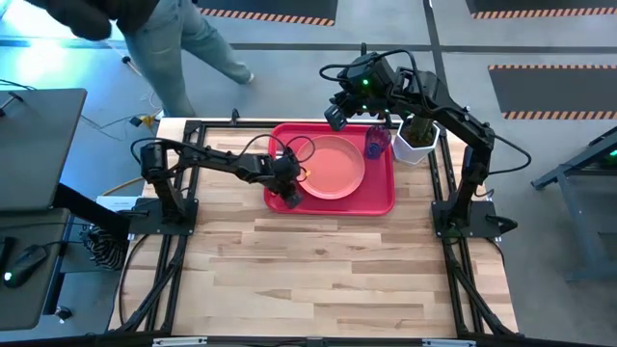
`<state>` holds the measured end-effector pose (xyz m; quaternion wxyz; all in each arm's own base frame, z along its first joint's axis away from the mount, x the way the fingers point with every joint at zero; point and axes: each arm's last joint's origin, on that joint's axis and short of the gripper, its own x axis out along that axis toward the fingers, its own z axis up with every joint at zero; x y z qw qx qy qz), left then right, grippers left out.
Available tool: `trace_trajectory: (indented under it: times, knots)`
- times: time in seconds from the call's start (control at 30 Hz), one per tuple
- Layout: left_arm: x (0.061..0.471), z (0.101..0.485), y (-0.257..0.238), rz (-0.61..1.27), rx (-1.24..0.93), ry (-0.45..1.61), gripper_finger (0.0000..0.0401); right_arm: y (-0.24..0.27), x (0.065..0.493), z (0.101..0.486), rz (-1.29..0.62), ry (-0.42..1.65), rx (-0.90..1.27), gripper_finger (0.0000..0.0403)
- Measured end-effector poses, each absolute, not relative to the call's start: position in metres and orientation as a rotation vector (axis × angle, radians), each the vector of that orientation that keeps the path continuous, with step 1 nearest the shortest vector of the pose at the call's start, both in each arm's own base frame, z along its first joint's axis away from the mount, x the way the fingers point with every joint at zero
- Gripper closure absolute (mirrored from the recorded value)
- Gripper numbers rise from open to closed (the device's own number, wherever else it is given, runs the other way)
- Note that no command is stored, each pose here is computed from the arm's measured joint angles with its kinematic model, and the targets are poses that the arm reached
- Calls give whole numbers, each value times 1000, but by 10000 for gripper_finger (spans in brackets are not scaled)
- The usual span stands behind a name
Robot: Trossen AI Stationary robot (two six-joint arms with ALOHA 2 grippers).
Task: Pick and place plate/cup/fork/spoon on tray
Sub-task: Put the blue spoon on the orange tray on the right side of the orange fork
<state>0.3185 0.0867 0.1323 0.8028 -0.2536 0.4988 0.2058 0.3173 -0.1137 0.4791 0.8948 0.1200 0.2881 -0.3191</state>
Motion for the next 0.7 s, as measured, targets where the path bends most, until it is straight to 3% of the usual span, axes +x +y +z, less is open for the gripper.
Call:
trace_trajectory:
  times: [0.7]
  knots:
    - [322,144,90,457,-459,1141,359,-114,317,479,-667,596,247,334]
